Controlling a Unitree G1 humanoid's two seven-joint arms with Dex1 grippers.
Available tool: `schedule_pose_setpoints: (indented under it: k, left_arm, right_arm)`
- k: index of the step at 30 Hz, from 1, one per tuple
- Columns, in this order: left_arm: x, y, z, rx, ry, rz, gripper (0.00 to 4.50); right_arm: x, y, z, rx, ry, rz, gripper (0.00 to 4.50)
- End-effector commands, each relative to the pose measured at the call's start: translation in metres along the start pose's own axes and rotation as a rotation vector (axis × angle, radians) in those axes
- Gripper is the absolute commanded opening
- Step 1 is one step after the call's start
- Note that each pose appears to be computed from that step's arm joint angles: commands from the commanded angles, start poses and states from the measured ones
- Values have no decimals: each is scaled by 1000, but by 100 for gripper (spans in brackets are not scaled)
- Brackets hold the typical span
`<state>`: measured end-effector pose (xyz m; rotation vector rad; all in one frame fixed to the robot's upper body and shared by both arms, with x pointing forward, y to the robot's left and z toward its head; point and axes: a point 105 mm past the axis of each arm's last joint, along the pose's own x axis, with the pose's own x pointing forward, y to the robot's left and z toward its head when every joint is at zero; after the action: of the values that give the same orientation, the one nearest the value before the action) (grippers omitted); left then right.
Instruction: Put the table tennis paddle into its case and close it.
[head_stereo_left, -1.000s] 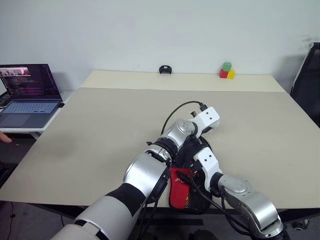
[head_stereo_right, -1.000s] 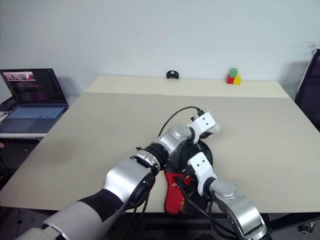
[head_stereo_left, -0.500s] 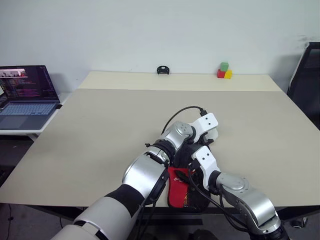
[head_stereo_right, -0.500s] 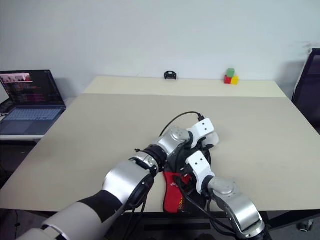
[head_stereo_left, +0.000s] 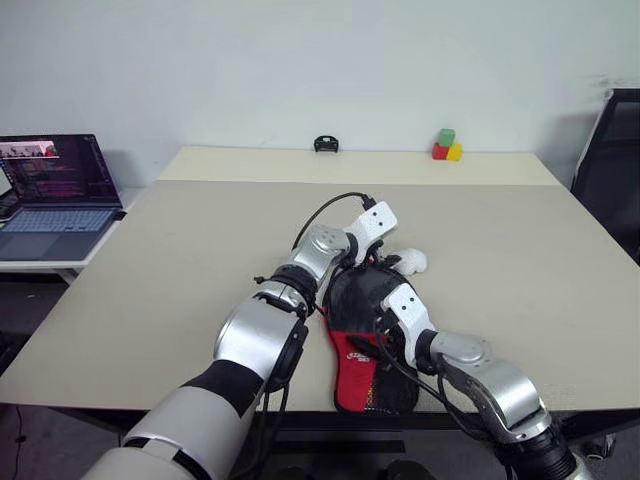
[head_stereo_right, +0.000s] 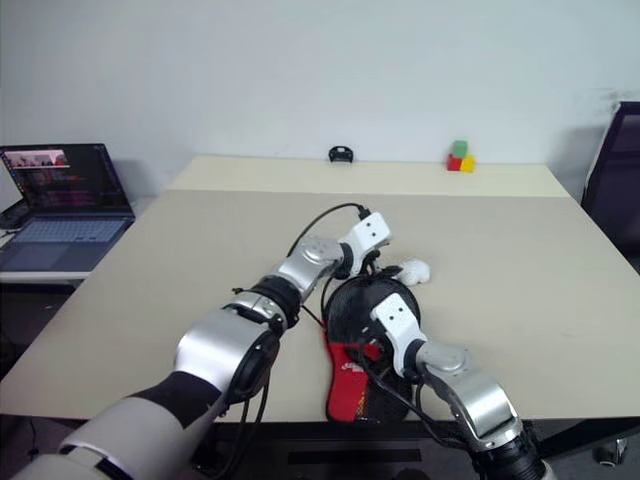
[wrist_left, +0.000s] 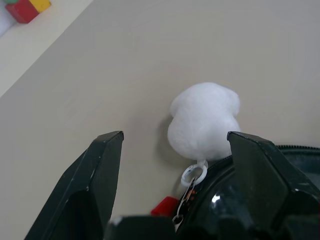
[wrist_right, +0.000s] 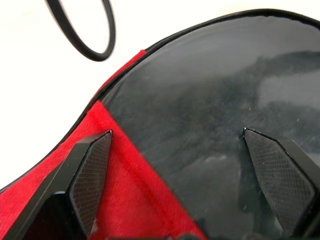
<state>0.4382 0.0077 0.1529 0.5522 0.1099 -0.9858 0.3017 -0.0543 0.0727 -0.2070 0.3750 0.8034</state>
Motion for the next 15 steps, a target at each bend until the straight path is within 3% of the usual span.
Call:
schedule_pose_setpoints:
  k: [1, 7, 15]
  left_arm:
    - [-30, 25, -5, -47, -76, 39, 360]
    - [-69, 22, -24, -152, -204, -61, 360]
    - [-98, -17, -22, -179, -271, -164, 360]
  right_arm:
    - [-3, -21, -53, 77, 191, -47, 450]
    - [-13, -37, -46, 73, 173, -58, 450]
    - [-31, -46, -23, 72, 98, -30, 450]
